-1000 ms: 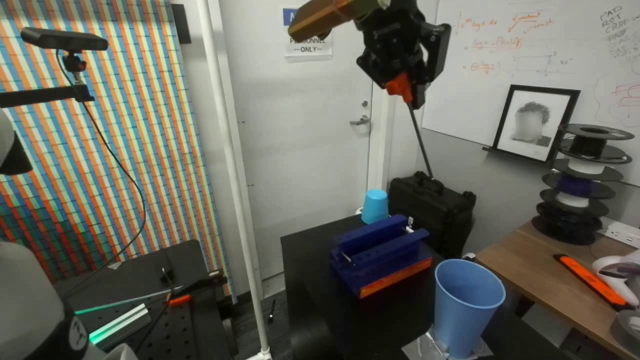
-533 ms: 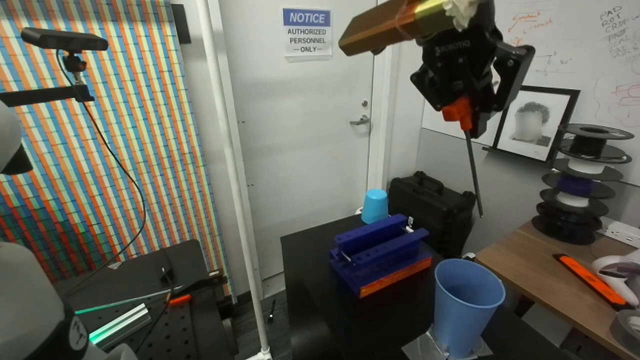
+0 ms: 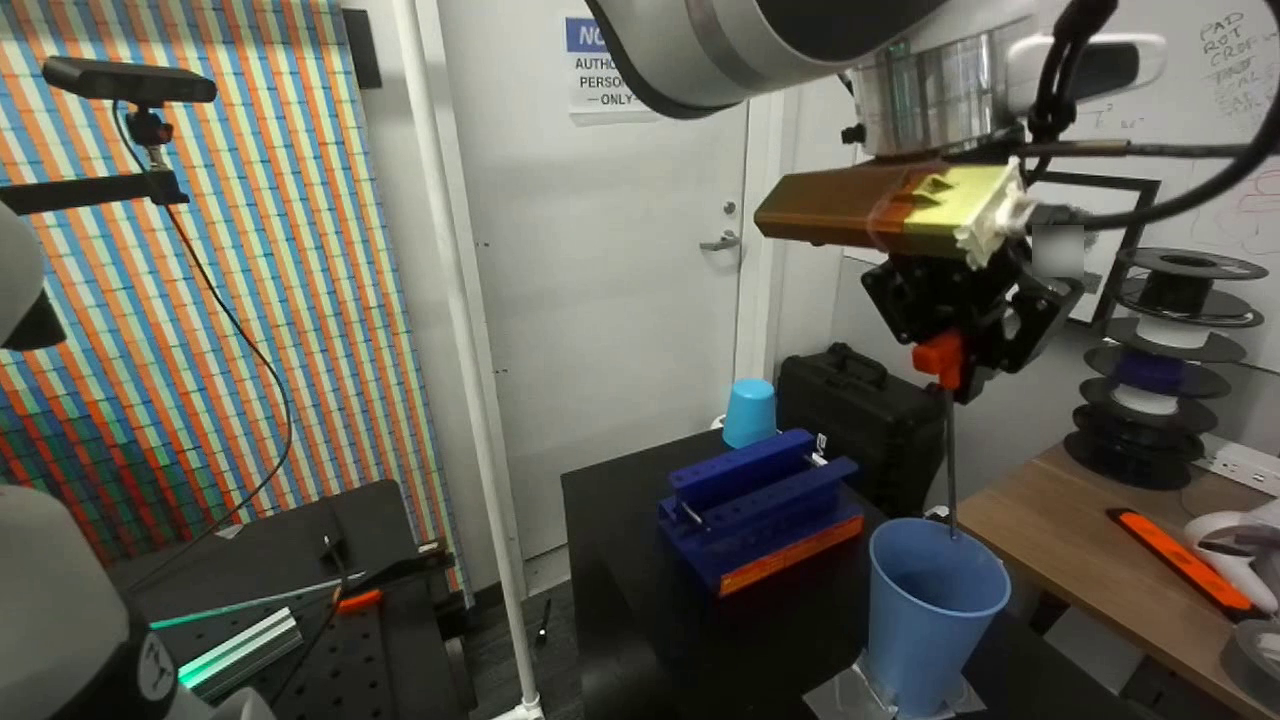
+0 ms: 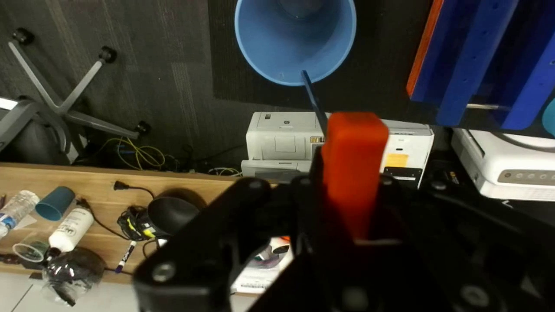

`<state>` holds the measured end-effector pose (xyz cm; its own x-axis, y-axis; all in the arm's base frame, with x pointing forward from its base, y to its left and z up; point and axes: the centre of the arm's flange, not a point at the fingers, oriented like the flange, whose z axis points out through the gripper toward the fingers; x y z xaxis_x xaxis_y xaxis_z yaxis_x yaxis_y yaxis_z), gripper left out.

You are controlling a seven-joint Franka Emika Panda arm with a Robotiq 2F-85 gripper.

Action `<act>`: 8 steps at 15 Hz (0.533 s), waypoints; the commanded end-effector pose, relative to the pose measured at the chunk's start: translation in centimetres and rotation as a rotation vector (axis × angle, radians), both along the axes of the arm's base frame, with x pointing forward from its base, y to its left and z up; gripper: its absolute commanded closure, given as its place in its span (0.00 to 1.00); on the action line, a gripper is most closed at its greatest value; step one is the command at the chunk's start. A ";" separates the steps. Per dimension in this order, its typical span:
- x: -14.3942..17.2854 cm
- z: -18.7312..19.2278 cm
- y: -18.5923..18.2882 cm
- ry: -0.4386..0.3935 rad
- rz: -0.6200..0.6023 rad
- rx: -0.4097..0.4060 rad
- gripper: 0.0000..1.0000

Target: Put the red object on the blue rack in the cup

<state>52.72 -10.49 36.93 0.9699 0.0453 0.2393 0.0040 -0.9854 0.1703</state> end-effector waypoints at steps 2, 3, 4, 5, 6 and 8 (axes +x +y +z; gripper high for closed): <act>3.0 -2.7 -2.0 0.044 -0.058 0.032 0.93; 3.1 -3.3 -2.3 0.053 -0.070 0.037 0.93; 3.2 -3.9 -2.7 0.063 -0.083 0.044 0.93; 3.2 -4.3 -3.0 0.072 -0.092 0.050 0.93; 3.2 -4.8 -3.3 0.084 -0.102 0.055 0.93; 3.1 -5.1 -3.4 0.098 -0.119 0.072 0.91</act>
<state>54.63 -13.27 31.53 0.9865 -0.0529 0.1549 -0.0728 -0.9894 0.1255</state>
